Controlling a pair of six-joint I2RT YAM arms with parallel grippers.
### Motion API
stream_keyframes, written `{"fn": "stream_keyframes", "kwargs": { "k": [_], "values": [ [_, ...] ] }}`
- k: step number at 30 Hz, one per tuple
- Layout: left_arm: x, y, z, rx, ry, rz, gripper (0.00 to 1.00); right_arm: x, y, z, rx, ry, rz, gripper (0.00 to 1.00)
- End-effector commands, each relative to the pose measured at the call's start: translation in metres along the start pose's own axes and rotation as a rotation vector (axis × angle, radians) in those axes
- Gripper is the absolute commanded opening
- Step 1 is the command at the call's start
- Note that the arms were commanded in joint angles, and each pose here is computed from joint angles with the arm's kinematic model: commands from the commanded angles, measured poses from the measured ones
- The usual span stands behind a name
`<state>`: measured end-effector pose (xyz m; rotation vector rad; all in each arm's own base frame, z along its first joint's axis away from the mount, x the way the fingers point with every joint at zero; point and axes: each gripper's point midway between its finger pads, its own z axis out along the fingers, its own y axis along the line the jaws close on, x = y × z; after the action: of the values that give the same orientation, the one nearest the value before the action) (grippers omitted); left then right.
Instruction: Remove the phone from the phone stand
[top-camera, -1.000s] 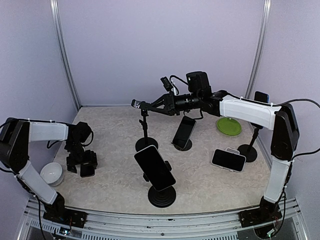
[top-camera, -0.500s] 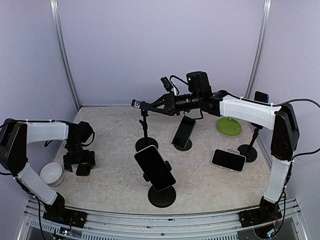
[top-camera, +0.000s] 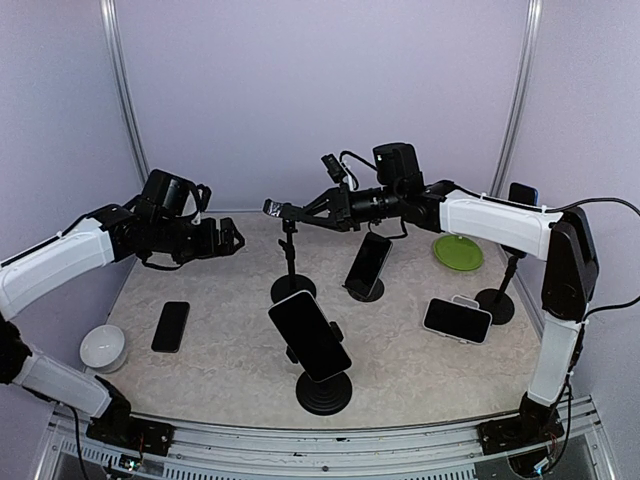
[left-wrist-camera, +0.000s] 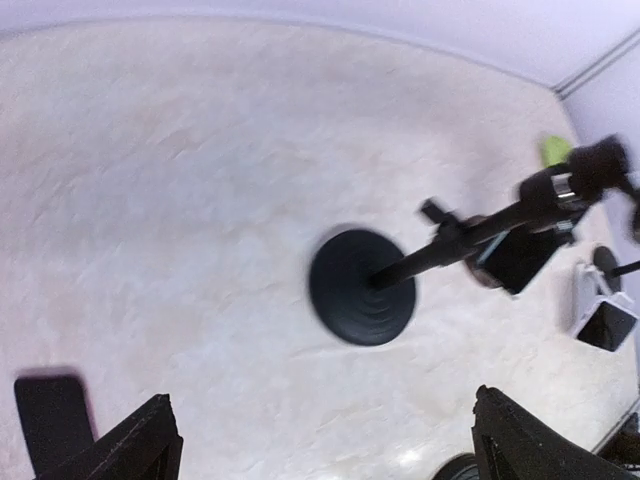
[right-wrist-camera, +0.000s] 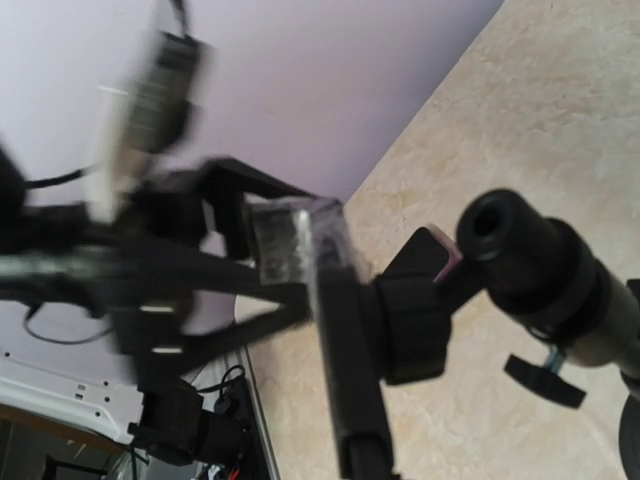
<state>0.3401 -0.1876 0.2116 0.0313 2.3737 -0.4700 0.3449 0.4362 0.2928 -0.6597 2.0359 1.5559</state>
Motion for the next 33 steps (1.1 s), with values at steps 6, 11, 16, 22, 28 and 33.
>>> {"fn": "stream_keyframes", "kwargs": {
  "k": [6, 11, 16, 22, 28, 33],
  "values": [
    [-0.080, -0.098, -0.041, 0.341, -0.270, 0.144, 0.87, -0.007, 0.006, -0.010, 0.001, -0.008, -0.024, 0.00],
    [-0.085, -0.117, -0.038, 0.340, -0.249, 0.157, 0.72, -0.008, 0.006, -0.006, 0.005, -0.003, -0.023, 0.00],
    [-0.087, -0.122, -0.025, 0.303, -0.215, 0.155, 0.58, -0.008, 0.007, -0.002, 0.007, 0.001, -0.023, 0.00],
    [-0.077, -0.121, -0.010, 0.257, -0.163, 0.183, 0.46, -0.009, 0.006, 0.001, 0.011, 0.001, -0.020, 0.00],
    [-0.071, -0.118, 0.002, 0.190, -0.131, 0.223, 0.36, -0.010, 0.006, 0.003, 0.012, 0.001, -0.017, 0.00],
    [-0.071, -0.114, 0.005, 0.140, -0.127, 0.237, 0.22, -0.009, 0.006, 0.006, 0.009, 0.006, -0.014, 0.00]
  ]
}}
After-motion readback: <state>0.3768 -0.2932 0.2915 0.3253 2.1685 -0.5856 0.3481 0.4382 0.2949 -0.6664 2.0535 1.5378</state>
